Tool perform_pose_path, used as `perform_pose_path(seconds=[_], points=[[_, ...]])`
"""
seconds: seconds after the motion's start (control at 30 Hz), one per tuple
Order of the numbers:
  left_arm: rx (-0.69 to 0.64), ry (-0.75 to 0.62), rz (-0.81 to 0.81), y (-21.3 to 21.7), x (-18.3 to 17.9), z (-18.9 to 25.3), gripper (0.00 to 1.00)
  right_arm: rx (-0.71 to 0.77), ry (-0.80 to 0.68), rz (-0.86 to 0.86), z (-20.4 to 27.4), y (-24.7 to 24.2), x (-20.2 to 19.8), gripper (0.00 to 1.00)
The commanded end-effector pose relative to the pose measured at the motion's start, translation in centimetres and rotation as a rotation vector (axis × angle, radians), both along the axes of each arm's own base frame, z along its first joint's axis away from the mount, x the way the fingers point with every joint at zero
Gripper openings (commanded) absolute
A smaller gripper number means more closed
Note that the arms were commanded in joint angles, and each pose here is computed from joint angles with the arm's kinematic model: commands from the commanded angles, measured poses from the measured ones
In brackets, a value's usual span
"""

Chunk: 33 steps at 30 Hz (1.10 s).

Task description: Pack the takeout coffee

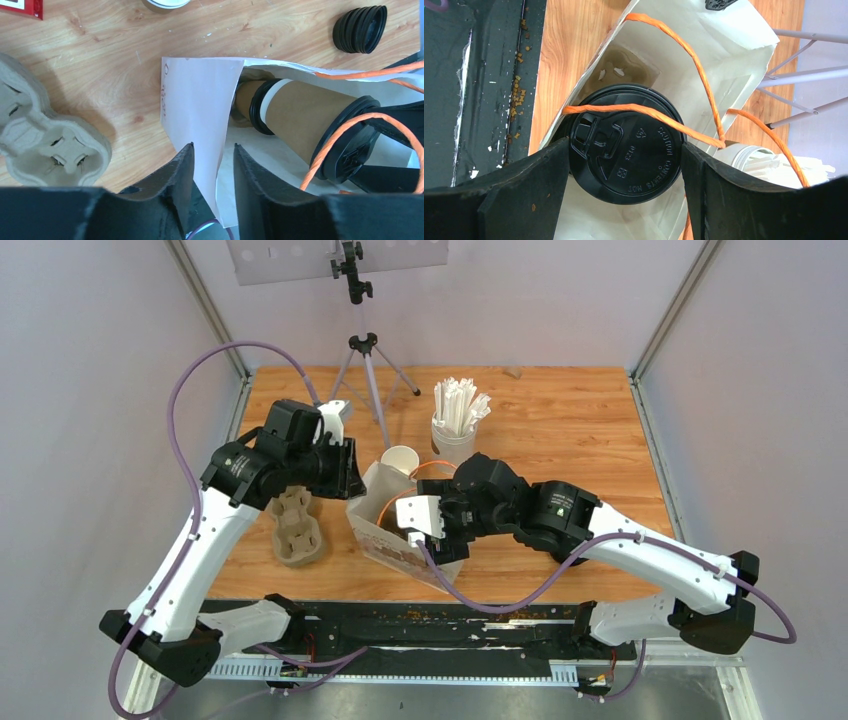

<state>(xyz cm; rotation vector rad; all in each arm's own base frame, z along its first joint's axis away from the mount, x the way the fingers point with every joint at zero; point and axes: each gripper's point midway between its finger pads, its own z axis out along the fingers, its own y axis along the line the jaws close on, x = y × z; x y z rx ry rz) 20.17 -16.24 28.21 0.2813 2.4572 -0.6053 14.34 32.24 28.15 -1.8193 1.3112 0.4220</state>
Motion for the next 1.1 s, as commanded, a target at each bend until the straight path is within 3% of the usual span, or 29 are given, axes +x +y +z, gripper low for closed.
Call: perform_pose_path(seconds=[0.0,0.2,0.37,0.67,0.9,1.07], points=[[-0.026,-0.039,-0.012,-0.6,0.9,0.7,0.37,0.013,-0.026,0.015,1.0,-0.6,-0.2,0.7],[-0.082,-0.023,-0.021,-1.4,0.4,1.0,0.11,-0.011,-0.055,0.002,1.1,-1.6,0.1,0.71],[-0.15,0.012,-0.012,-2.0,-0.6,1.0,0.01,-0.026,-0.089,-0.029,1.5,-2.8,0.9,0.71],[-0.355,0.032,0.02,-4.0,-1.3,1.5,0.0,-0.047,-0.124,-0.065,1.7,-4.3,2.4,0.72],[-0.383,0.032,0.09,-3.7,-1.1,0.7,0.0,-0.047,-0.166,-0.056,2.1,-4.5,3.0,0.73],[-0.404,0.039,0.099,-3.7,-1.4,0.8,0.02,0.001,-0.103,-0.065,2.6,-3.2,2.7,0.71]])
